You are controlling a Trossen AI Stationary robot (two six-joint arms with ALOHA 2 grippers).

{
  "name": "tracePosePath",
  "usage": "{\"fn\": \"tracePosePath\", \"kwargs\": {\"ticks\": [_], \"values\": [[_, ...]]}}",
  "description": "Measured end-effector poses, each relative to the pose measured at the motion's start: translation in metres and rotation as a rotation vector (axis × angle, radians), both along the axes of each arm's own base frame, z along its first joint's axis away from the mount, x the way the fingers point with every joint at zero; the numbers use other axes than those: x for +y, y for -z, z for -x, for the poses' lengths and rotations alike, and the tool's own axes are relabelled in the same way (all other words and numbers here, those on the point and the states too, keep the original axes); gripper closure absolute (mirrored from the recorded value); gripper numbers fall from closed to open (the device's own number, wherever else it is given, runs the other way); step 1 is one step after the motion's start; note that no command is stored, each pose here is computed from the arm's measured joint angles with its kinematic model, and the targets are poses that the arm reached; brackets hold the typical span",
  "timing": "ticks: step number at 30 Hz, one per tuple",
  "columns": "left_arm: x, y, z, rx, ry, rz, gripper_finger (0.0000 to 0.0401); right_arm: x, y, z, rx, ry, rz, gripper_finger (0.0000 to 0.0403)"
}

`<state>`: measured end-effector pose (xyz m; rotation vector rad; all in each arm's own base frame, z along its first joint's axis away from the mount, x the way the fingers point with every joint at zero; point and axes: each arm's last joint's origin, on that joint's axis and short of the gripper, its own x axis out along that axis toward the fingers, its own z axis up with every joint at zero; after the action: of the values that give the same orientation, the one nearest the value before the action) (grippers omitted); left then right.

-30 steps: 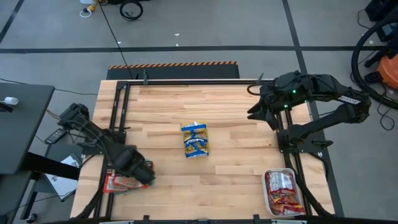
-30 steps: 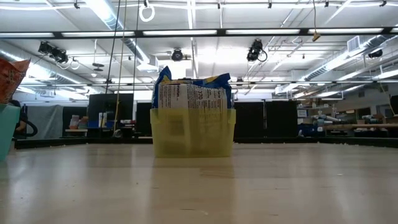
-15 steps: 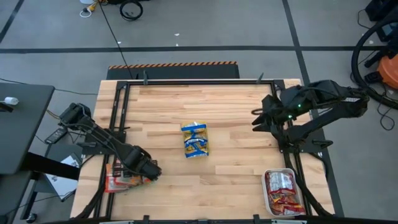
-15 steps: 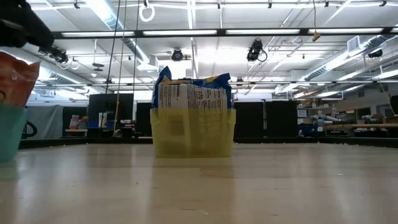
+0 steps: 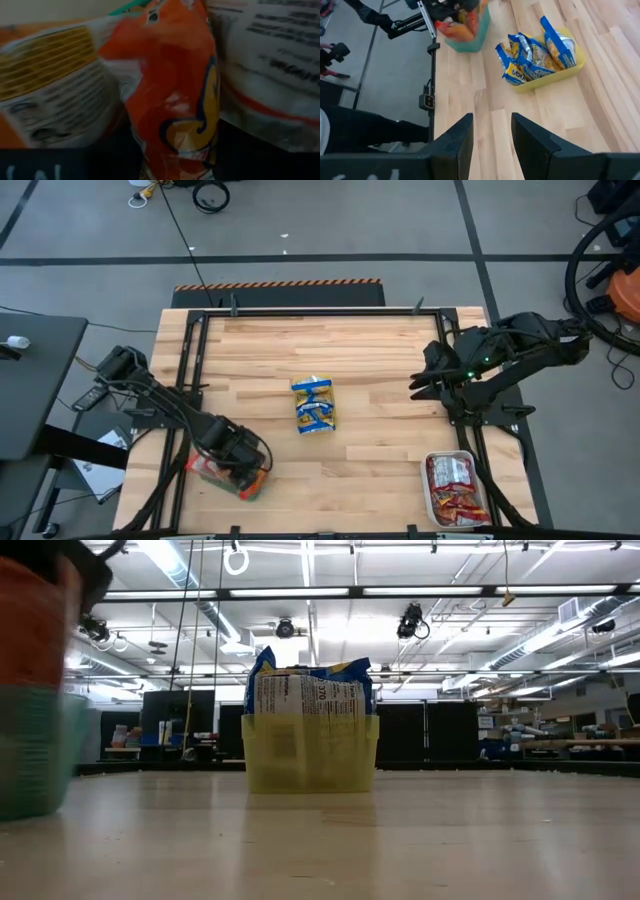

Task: Sort Maruchan noodles
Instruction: Put the orange noodle pack into the green bin

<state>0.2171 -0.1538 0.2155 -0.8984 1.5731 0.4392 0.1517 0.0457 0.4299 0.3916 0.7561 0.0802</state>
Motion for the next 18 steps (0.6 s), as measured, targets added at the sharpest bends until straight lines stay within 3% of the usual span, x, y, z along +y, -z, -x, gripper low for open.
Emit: {"fn": "tracePosePath", "kwargs": {"ticks": [5,10,14,18], "values": [[-0.007,0.000,0.008,-0.089,0.426,0.005,0.0222,0.000,0.000,0.000,0.007,0.022,-0.024,0.0265],[-0.011,0.001,0.028,-0.047,0.767,-0.047,0.0225,0.000,0.001,0.001,0.022,0.038,-0.040,0.0265],[-0.015,0.001,0.049,0.044,0.924,-0.128,0.0225,0.000,0.001,0.001,0.027,0.039,-0.037,0.0265],[-0.029,0.001,0.065,0.024,1.019,-0.191,0.0225,-0.002,0.001,0.001,0.018,0.070,-0.010,0.0265]]}}
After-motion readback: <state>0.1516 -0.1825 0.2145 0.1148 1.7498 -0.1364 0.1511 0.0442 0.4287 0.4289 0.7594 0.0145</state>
